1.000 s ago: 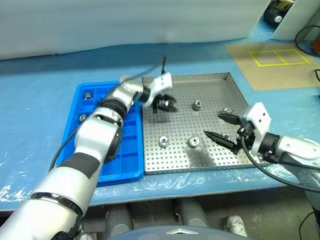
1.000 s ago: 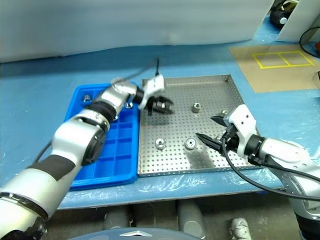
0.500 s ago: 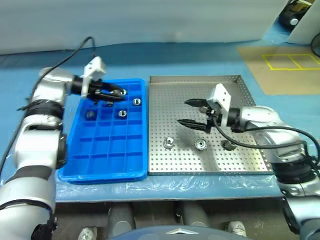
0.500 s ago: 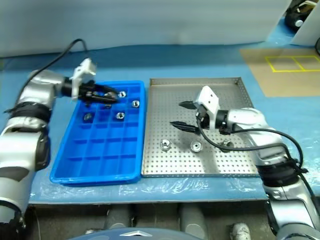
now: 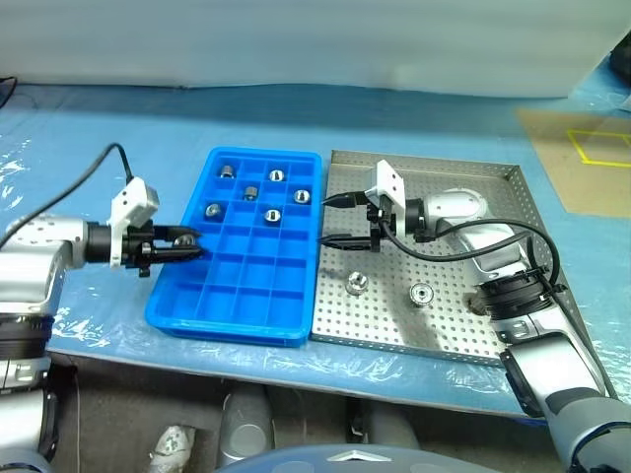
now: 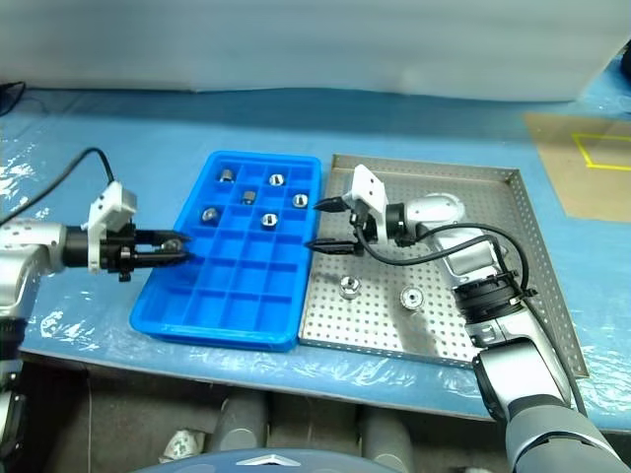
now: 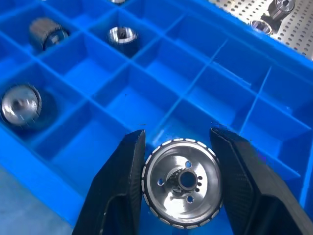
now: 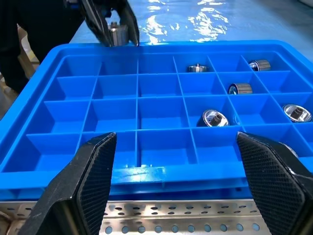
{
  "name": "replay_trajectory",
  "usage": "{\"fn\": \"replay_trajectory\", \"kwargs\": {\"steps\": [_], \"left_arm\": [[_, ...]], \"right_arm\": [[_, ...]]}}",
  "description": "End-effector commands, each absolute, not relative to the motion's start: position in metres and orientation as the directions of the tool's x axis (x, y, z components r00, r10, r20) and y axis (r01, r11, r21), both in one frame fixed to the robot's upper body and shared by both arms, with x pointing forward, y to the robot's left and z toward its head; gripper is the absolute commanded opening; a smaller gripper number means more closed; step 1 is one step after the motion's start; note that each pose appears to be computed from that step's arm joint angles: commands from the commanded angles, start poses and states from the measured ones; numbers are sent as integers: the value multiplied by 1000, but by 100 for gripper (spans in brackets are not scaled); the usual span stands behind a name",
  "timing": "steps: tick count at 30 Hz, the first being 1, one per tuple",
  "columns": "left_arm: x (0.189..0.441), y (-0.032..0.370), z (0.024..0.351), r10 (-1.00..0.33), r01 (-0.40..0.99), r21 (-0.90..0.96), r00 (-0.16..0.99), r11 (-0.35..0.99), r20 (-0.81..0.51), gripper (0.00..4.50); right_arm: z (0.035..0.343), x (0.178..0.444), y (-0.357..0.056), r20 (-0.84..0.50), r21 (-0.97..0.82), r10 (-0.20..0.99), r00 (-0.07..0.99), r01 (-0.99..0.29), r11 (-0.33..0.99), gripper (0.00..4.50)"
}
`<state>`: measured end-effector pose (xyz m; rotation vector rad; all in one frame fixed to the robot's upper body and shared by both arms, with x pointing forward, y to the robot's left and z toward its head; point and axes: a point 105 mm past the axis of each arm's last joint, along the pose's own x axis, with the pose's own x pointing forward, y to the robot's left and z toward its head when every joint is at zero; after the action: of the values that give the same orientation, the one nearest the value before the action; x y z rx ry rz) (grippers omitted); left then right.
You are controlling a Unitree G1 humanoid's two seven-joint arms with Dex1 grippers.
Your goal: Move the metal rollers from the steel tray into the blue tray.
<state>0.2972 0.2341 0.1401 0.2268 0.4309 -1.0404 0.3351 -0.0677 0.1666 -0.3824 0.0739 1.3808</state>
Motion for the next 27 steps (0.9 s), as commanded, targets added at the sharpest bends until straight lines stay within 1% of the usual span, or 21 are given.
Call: {"fn": "replay_trajectory", "kwargs": {"steps": [1, 8, 10, 12, 14, 16, 17, 20, 22, 24, 27], "left_arm": [[294, 236, 141, -763, 870, 30, 448, 492, -465, 177], [299, 249, 131, -739, 846, 16, 475, 533, -477, 177], [303, 248, 135, -745, 852, 33, 475, 522, -469, 248], [311, 249, 138, -728, 843, 67, 498, 534, -471, 304], [314, 246, 144, -743, 855, 58, 480, 516, -467, 367], [312, 242, 151, -765, 880, 64, 443, 471, -468, 367], [316, 241, 156, -764, 879, 77, 449, 470, -464, 367], [333, 237, 182, -765, 873, 179, 484, 453, -424, 367], [343, 232, 196, -779, 873, 208, 488, 442, -393, 367], [357, 214, 222, -817, 881, 259, 467, 396, -340, 367], [374, 184, 248, -866, 897, 313, 405, 313, -295, 367]], "right_arm": [[176, 334, -67, -260, -267, 947, 190, -956, 119, 405], [174, 333, -75, -261, -267, 939, 222, -952, 150, 405], [172, 333, -76, -267, -274, 935, 232, -949, 158, 405], [172, 333, -78, -267, -277, 932, 244, -946, 169, 405], [173, 334, -79, -261, -277, 932, 253, -944, 179, 405], [173, 333, -80, -258, -278, 930, 260, -942, 187, 405], [173, 333, -81, -259, -279, 929, 265, -941, 191, 405], [173, 332, -85, -257, -278, 925, 279, -938, 206, 405], [173, 331, -86, -257, -278, 923, 287, -937, 214, 405], [173, 330, -90, -258, -280, 918, 302, -933, 228, 405], [177, 327, -97, -254, -284, 910, 328, -925, 254, 405]]}}
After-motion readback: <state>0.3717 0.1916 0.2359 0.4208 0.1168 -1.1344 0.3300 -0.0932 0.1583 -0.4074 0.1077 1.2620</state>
